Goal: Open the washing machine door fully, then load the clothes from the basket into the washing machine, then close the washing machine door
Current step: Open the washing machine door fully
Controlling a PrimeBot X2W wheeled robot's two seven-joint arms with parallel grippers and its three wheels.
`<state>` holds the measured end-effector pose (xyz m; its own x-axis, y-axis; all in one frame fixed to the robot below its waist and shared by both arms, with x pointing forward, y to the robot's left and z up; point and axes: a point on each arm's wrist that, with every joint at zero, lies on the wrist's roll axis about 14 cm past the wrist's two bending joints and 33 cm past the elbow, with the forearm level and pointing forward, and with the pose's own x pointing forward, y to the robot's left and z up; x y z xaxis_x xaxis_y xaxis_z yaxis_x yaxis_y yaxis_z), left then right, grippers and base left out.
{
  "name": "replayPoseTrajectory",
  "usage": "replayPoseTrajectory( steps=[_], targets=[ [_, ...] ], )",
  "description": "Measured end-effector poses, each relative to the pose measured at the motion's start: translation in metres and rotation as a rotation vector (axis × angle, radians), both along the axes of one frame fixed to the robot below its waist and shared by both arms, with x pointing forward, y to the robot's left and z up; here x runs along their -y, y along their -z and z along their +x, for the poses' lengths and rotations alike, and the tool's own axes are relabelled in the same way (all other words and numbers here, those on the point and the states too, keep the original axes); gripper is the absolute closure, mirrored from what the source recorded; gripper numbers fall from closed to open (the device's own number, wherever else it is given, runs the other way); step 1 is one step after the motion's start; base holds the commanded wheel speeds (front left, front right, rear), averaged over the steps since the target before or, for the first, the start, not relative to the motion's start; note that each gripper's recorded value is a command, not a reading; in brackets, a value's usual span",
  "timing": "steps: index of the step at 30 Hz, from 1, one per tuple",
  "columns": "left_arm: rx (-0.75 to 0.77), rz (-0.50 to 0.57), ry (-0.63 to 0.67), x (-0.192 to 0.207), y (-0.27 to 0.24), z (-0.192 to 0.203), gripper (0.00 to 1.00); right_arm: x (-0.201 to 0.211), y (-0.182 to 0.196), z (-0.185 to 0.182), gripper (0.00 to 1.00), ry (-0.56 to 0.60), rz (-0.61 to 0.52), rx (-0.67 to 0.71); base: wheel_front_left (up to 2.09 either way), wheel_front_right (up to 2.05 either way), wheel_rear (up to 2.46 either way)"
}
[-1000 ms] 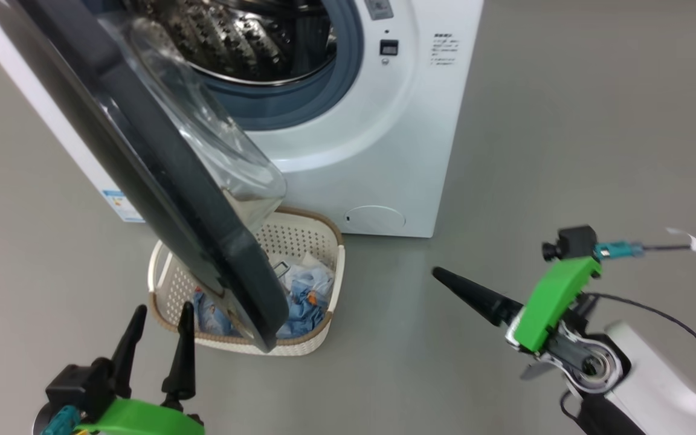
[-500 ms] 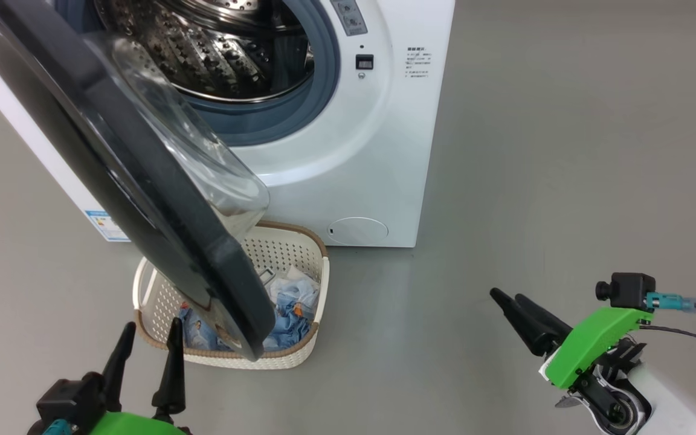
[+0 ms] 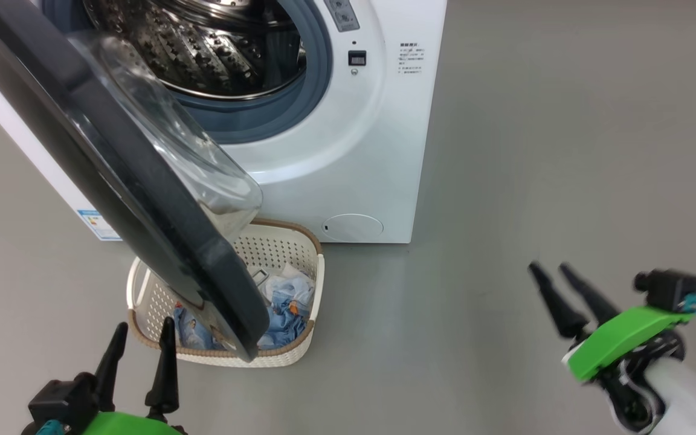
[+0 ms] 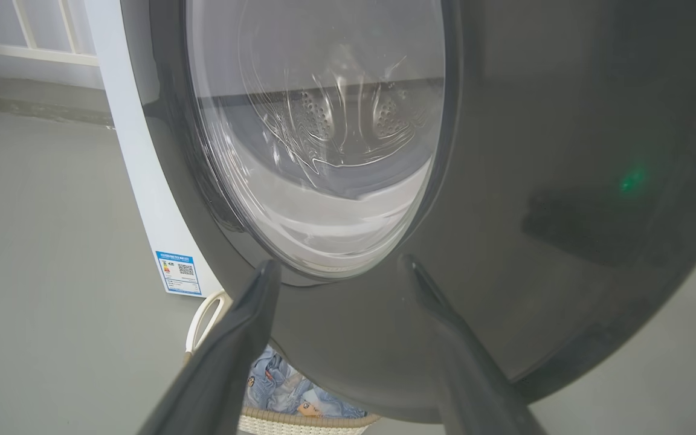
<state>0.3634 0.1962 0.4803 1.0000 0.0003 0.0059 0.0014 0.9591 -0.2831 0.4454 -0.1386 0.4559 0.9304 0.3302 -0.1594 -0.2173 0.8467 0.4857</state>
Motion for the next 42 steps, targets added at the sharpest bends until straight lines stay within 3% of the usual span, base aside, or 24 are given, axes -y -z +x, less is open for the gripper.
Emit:
replayPoseTrajectory(
  steps=[18, 37, 38, 39, 40, 42],
  targets=[
    [-0.003, -0.004, -0.014, -0.003, 0.001, 0.0, 0.0, 0.027, -0.039, -0.006, 0.0, 0.111, -0.244, 0.263, 0.0, 0.0, 0.0],
    [0.01, -0.005, -0.022, -0.005, -0.003, -0.002, 0.0, 0.036, 0.001, -0.041, 0.0, 0.156, -0.314, 0.159, 0.0, 0.0, 0.0],
    [0.01, -0.003, -0.021, -0.005, -0.003, -0.002, 0.06, 0.036, 0.001, -0.041, 0.0, 0.155, -0.318, 0.159, 0.0, 0.0, 0.0],
    [0.011, -0.002, -0.02, -0.004, -0.004, -0.003, 0.62, 0.036, 0.001, -0.041, 0.0, 0.156, -0.32, 0.161, 0.0, 0.0, 0.0],
    [0.013, -0.002, -0.021, -0.005, -0.004, -0.003, 1.0, 0.036, 0.0, -0.041, 0.0, 0.159, -0.319, 0.164, 0.0, 0.0, 0.0],
    [0.026, -0.001, -0.026, -0.006, -0.009, -0.003, 1.0, 0.037, -0.001, -0.04, 0.0, 0.162, -0.317, 0.166, 0.0, 0.0, 0.0]
  ],
)
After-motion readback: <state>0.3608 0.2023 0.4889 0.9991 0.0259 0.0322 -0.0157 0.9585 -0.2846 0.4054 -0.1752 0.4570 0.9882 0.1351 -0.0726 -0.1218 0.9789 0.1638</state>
